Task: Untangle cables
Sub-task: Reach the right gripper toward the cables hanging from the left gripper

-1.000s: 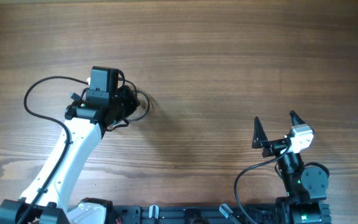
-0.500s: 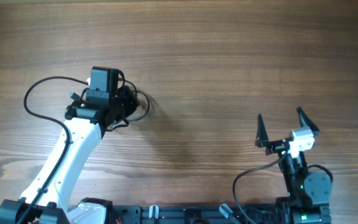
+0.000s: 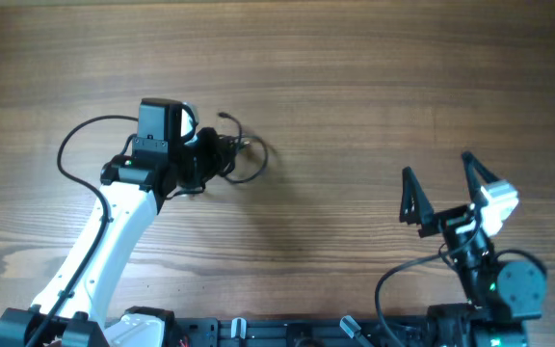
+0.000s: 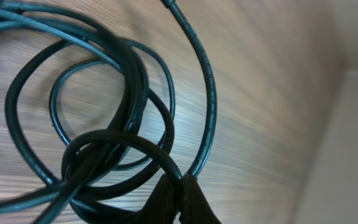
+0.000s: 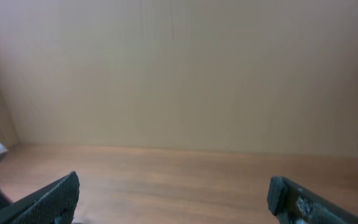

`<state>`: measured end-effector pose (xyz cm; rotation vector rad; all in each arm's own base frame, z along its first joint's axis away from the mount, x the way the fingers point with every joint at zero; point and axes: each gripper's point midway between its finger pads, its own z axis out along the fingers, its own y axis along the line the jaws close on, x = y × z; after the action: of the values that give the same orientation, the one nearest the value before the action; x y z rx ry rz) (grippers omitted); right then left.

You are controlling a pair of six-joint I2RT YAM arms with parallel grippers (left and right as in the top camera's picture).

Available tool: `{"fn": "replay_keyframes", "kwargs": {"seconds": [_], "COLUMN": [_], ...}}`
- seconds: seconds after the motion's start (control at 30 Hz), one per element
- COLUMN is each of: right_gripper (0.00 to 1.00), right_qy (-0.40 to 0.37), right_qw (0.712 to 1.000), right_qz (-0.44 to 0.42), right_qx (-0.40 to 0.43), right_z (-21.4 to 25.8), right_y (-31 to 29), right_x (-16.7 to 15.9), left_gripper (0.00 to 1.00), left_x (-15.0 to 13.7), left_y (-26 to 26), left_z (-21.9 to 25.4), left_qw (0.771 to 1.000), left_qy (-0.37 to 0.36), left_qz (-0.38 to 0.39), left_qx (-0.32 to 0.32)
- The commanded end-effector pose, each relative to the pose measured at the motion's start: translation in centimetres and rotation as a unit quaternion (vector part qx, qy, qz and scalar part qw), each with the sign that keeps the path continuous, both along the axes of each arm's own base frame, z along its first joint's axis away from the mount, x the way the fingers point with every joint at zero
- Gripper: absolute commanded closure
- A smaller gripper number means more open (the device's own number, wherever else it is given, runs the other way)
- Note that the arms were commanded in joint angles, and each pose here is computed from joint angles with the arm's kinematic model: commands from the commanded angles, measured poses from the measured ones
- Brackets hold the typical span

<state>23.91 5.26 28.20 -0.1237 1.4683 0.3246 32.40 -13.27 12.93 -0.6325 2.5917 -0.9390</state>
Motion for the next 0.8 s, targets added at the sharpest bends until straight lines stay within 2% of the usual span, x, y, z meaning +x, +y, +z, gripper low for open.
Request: {"fn": "replay_keyframes", "kwargs": {"seconds": [0.0,0.17,0.23,0.3,0.37,0.4,0.43,0.47,0.6,0.77], "right_gripper": [0.00,0.00,0.00,0.00,0.00,0.20,0.28,0.27,0.31,0.39], "right_qy": [0.047,0.171,0.188,0.221,0.274,0.298,0.316,0.326,0.377,0.393], "right_qw": [0.997,0.969,0.941,0.887,0.857,0.846,0.830,0.818,0.834,0.870], "right_qz": [0.064,0.180,0.282,0.398,0.418,0.421,0.438,0.453,0.388,0.295], "right_qx": [0.003,0.008,0.021,0.079,0.125,0.138,0.142,0.137,0.105,0.035], "right_z": [3.0,4.1,4.8,5.1,4.0,3.1,2.2,1.5,-2.2,-5.1], "right_y": [2.2,6.0,8.8,11.4,11.9,12.1,12.5,13.1,14.9,17.8], "right_x": [0.8,2.8,2.4,1.1,1.5,1.9,1.8,1.4,2.6,2.8], "left_gripper": [0.96,0.96,0.96,0.96,0.96,0.96,0.96,0.96,0.96,0.96], "left_x": [-0.2,0.2,0.1,0.0,0.0,0.0,0.0,0.1,-0.2,-0.5], "left_y": [-1.6,-0.7,-0.3,-0.2,-0.2,-0.1,-0.1,0.1,0.3,-0.3], "left_z": [2.0,5.1,5.6,5.5,5.4,5.4,5.4,5.1,4.5,4.3], "left_qw": [0.994,0.967,0.957,0.949,0.949,0.949,0.946,0.940,0.915,0.916], "left_qy": [0.024,0.067,0.091,0.118,0.119,0.119,0.129,0.147,0.210,0.216], "left_qz": [-0.006,0.026,0.043,0.066,0.066,0.066,0.077,0.100,0.161,0.154], "left_qx": [-0.109,-0.243,-0.272,-0.284,-0.284,-0.284,-0.288,-0.291,-0.306,-0.301]}}
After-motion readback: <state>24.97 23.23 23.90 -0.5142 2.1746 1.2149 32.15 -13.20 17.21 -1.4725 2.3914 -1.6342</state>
